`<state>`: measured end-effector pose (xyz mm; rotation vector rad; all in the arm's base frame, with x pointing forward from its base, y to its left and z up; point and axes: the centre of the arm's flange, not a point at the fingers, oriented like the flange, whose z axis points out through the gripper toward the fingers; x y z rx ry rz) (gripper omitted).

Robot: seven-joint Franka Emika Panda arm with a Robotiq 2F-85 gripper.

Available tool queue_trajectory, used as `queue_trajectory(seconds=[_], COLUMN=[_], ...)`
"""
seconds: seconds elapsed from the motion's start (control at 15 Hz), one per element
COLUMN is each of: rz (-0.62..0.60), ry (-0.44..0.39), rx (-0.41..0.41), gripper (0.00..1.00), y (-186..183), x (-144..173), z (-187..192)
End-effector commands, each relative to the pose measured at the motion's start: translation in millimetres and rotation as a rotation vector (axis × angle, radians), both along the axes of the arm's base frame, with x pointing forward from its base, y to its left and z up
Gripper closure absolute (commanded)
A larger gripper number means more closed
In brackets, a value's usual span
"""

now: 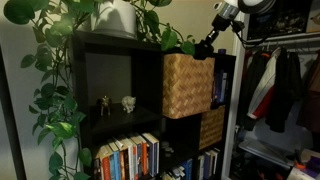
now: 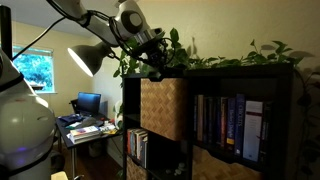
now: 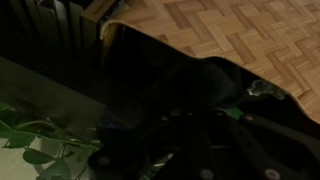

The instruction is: Remove the black object from the basket then put it back inside.

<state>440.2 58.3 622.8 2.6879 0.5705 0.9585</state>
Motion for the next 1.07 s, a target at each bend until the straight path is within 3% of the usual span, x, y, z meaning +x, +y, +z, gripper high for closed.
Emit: queue_trajectory(seconds=[0.0,0.4,0.47,0.53,1.0], rz=[0.112,0.215,0.226,0.239,0.262], ry=[-0.043,-0.067,-0.066,-0.064,-0.047], rx=[-0.007,-0.006,-0.005,-0.007,-0.036], gripper=[0.94,0.94,0.75,0.67,0.22], y=[2,9,9,9,4], x=[7,15,16,17,10], z=[-9,-20,-22,-25,-37])
